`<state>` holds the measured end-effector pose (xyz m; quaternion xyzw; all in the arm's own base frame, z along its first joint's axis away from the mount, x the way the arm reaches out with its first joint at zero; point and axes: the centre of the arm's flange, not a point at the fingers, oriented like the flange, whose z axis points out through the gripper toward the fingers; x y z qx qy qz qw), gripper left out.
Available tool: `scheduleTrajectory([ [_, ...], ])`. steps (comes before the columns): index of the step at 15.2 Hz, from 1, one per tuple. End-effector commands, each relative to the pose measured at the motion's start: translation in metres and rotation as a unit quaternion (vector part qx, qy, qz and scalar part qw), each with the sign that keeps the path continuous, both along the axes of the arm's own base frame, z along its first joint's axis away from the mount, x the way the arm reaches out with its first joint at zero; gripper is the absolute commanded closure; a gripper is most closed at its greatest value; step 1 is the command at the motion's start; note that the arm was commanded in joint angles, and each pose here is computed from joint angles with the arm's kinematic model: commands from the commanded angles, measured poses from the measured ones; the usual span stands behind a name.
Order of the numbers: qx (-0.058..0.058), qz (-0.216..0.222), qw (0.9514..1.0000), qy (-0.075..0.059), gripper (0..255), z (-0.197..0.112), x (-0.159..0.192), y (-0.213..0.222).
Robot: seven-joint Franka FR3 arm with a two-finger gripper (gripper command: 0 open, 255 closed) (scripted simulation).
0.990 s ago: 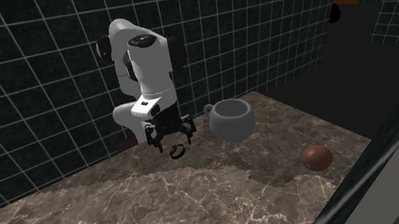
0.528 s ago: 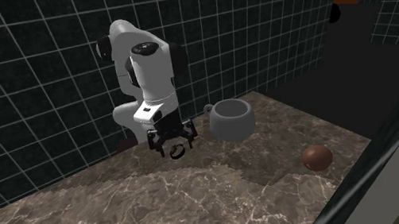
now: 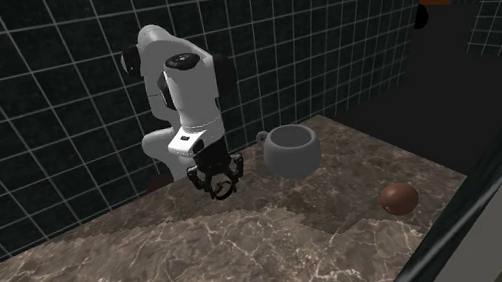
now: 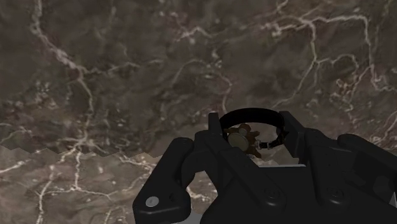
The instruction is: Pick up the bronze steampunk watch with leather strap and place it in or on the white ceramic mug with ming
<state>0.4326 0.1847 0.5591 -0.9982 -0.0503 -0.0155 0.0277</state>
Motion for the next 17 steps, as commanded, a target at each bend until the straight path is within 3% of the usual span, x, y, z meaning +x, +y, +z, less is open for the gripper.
scheduleTrajectory([
  [1, 0.000, 0.000, 1.0000, 0.000, 255, 0.000, 0.000, 0.000],
  [5, 0.000, 0.000, 1.0000, 0.000, 255, 0.000, 0.000, 0.000],
  [17, 0.000, 0.000, 1.0000, 0.000, 255, 0.063, 0.000, 0.000],
])
